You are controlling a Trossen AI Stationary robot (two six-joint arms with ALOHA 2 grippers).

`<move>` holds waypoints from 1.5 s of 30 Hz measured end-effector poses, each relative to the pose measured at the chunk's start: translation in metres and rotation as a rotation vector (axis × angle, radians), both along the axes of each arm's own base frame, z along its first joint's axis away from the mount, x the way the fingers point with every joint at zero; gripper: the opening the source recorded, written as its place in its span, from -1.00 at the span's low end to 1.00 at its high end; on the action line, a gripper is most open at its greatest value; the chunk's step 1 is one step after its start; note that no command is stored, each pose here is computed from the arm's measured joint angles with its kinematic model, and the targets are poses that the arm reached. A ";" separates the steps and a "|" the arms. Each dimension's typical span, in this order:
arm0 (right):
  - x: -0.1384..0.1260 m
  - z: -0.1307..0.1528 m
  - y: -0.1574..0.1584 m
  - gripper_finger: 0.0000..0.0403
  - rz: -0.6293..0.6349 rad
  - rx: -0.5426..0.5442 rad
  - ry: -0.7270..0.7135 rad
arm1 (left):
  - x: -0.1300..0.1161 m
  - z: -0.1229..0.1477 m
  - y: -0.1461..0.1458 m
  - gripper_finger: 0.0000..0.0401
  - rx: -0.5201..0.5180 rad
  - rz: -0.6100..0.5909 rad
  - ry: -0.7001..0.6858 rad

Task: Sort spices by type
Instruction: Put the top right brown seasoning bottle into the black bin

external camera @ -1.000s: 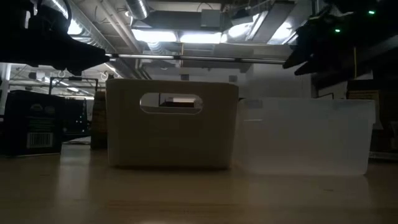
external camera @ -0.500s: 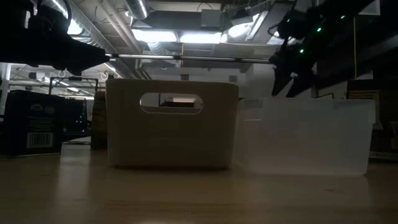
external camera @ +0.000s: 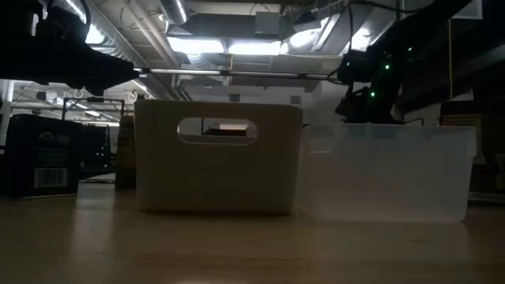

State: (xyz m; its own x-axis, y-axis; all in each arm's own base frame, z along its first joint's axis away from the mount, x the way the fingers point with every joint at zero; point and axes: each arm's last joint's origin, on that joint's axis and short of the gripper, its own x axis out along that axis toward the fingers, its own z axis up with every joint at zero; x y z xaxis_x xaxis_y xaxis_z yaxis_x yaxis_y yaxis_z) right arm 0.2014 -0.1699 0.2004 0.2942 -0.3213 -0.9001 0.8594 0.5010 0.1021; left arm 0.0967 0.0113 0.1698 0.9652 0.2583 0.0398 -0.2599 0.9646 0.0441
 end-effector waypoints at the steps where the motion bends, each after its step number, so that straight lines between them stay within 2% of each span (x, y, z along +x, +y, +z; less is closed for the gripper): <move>1: 0.001 -0.003 -0.001 0.46 0.000 0.008 0.010 | 0.000 0.000 0.000 -0.17 0.000 0.000 0.000; 10: 0.008 -0.026 -0.004 0.46 0.024 0.109 0.047 | 0.000 0.000 0.000 -0.17 0.000 0.000 0.000; 20: 0.011 -0.041 -0.007 0.45 0.022 0.143 0.097 | 0.000 0.000 0.000 -0.17 0.000 0.000 0.000; 24: 0.011 -0.041 -0.007 0.32 0.026 0.142 0.099 | 0.000 0.000 0.000 -0.17 0.000 0.000 0.000; 30: 0.011 -0.041 -0.007 -0.07 0.027 0.136 0.093 | 0.000 0.000 0.000 -0.17 0.000 0.000 0.000; 33: 0.011 -0.040 -0.007 -0.07 0.027 0.135 0.092 | 0.000 0.000 0.000 -0.17 0.000 0.000 0.000; 39: 0.020 -0.023 -0.014 -0.07 0.059 0.124 0.065 | 0.000 0.000 0.000 -0.17 0.000 0.000 0.000; 45: 0.033 0.020 -0.025 -0.07 0.083 0.089 0.031 | 0.000 0.000 0.000 -0.17 0.000 0.000 0.000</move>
